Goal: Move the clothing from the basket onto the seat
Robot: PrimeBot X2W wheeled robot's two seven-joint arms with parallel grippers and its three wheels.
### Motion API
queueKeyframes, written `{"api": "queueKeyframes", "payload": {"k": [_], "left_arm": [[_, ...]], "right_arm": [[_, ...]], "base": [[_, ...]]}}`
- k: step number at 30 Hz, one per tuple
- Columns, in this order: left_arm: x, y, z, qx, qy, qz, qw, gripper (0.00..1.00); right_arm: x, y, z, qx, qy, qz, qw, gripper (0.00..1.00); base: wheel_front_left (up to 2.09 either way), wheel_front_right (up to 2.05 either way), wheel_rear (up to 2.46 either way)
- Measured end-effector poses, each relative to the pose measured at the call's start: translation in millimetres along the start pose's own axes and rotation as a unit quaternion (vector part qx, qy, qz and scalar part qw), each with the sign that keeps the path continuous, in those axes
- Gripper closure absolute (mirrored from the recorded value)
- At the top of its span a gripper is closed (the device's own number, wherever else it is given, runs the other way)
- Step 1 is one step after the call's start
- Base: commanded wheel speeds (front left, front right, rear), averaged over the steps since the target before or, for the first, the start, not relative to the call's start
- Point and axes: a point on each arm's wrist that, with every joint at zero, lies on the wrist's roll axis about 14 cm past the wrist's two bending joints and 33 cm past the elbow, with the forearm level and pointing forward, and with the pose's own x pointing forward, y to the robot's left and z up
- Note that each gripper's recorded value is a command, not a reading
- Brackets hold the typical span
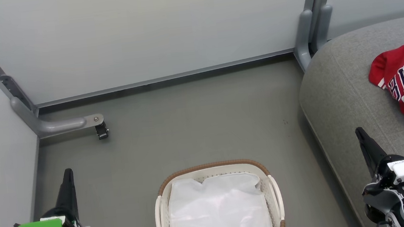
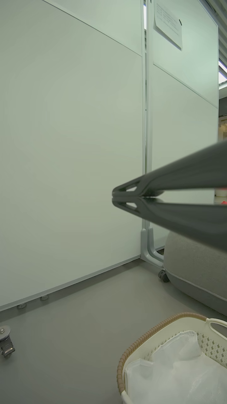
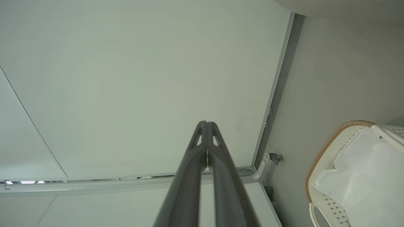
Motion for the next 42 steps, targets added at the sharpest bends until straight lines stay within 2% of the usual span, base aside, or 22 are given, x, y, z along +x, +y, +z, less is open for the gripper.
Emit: {"api": "queueKeyframes", "payload": {"k": [42], "left_arm": [[0.0,-0.1,0.0,0.0,0.0,0.0,1.0,1.0]], "right_arm": [[0.0,0.1,0.1,0.0,0.0,0.0,1.0,1.0]], "base": [[0.0,0.0,0.0]]}}
